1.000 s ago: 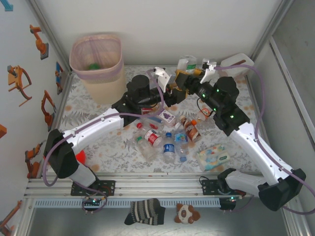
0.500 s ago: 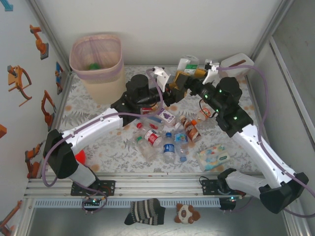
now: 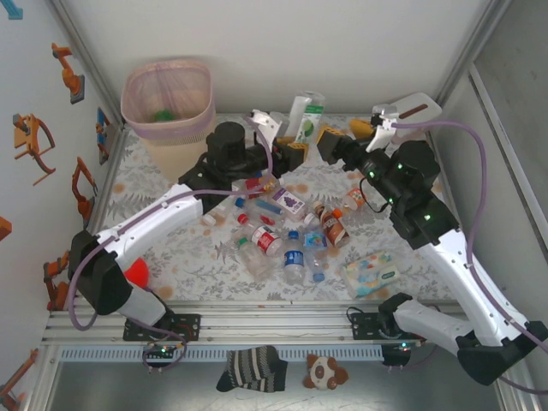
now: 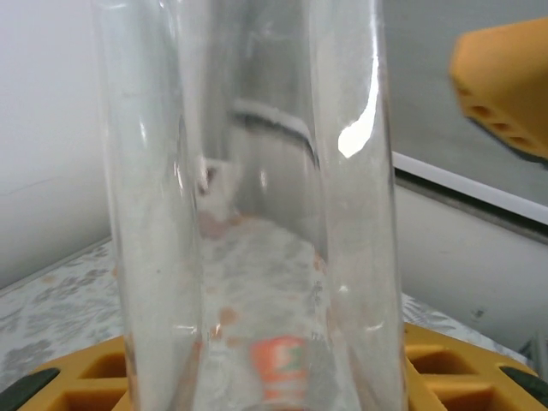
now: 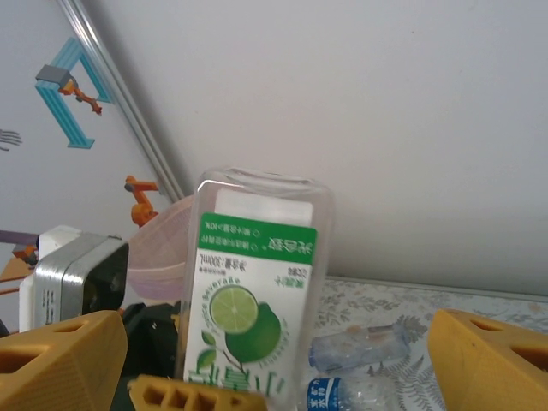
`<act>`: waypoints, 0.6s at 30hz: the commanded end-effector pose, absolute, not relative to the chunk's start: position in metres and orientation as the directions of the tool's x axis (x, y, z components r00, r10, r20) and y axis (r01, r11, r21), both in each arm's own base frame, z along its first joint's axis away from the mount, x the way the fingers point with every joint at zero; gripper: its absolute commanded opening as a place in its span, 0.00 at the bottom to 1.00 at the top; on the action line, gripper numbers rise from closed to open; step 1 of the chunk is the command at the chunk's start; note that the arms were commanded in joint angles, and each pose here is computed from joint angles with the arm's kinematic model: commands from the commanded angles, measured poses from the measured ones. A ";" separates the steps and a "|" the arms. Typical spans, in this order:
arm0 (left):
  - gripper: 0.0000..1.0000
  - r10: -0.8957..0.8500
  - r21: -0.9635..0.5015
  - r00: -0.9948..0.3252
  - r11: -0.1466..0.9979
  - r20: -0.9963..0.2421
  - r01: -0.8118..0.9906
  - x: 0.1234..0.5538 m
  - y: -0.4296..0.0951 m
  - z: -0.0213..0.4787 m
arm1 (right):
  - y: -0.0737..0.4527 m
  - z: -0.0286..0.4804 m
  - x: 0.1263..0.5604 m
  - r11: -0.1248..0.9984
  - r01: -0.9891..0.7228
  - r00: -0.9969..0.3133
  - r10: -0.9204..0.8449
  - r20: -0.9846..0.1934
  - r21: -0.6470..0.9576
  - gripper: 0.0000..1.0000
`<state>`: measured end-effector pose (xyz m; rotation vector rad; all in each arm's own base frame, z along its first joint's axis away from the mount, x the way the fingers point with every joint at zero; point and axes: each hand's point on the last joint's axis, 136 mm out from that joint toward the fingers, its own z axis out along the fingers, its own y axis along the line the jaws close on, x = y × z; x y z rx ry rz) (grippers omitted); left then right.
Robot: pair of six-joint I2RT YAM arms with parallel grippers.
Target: Put the plastic bottles in the bin
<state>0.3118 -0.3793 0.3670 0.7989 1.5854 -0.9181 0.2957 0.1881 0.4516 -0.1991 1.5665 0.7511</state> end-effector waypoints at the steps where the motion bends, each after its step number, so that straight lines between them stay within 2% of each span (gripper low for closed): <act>1: 0.21 0.006 -0.113 -0.138 0.545 -0.990 0.831 0.322 -0.344 0.404 | 0.179 0.467 0.289 0.789 -0.532 -0.114 0.293 -0.949 0.308 0.90; 8: 0.21 -0.002 -0.160 -0.221 0.698 -0.975 0.698 0.371 -0.270 0.415 | 0.180 0.462 0.290 0.792 -0.529 -0.130 0.280 -0.951 0.305 0.90; 18: 0.21 -0.061 -0.248 -0.333 0.794 -0.941 0.555 0.431 -0.174 0.420 | 0.183 0.463 0.291 0.789 -0.534 -0.142 0.272 -0.952 0.305 0.90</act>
